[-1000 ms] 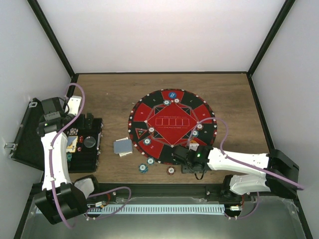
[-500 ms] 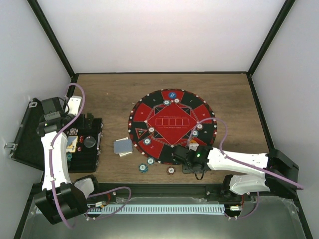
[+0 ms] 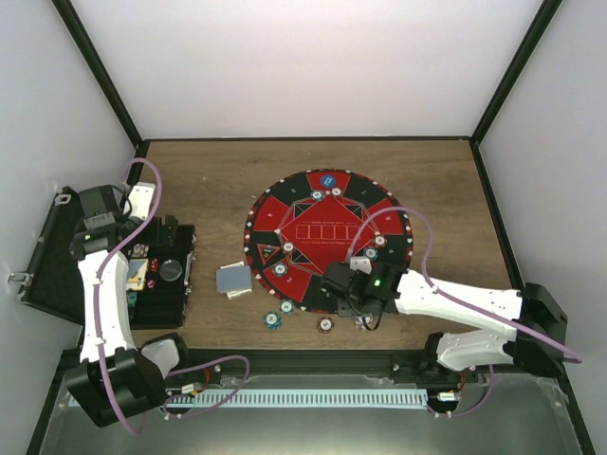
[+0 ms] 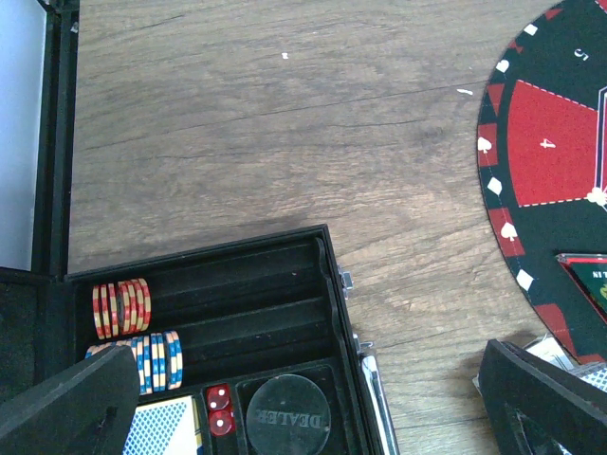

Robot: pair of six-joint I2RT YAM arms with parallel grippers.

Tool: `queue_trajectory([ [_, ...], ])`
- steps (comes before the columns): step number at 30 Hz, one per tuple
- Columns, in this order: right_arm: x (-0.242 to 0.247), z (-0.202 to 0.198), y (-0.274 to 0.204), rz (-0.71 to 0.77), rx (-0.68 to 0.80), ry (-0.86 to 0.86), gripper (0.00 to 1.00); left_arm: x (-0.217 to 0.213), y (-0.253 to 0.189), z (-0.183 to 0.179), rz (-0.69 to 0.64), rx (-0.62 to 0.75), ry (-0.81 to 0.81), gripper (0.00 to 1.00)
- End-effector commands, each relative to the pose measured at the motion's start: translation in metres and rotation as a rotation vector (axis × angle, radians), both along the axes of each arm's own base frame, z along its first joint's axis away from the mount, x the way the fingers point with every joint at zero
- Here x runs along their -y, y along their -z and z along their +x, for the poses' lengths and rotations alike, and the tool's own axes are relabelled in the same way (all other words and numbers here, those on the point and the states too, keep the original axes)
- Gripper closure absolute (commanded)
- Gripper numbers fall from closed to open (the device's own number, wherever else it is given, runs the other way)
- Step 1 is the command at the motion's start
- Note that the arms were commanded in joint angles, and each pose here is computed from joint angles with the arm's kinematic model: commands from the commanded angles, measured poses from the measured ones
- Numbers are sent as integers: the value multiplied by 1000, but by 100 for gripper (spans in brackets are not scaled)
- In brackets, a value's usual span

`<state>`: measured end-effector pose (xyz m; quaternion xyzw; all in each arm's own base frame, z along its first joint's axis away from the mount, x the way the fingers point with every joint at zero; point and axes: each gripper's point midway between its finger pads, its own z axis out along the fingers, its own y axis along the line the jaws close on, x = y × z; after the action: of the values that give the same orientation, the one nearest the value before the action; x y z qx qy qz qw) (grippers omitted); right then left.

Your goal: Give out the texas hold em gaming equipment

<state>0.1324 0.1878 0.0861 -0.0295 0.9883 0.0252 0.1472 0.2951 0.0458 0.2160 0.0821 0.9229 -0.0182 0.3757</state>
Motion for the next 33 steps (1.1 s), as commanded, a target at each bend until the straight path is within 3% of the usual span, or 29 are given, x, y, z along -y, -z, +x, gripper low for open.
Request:
queue_trajectory([
  [1,-21,22,-38,36,91,-38,80,-2,-11,2,17,29,8,0],
  [8,-76,56,-41,64,123,-163,80,-1,-12,3,7,27,7,0],
  [16,-134,92,-1,86,107,-302,79,-1,-12,6,-4,22,4,0],
  [33,-153,136,50,52,72,-341,79,-3,-19,8,10,35,7,0],
])
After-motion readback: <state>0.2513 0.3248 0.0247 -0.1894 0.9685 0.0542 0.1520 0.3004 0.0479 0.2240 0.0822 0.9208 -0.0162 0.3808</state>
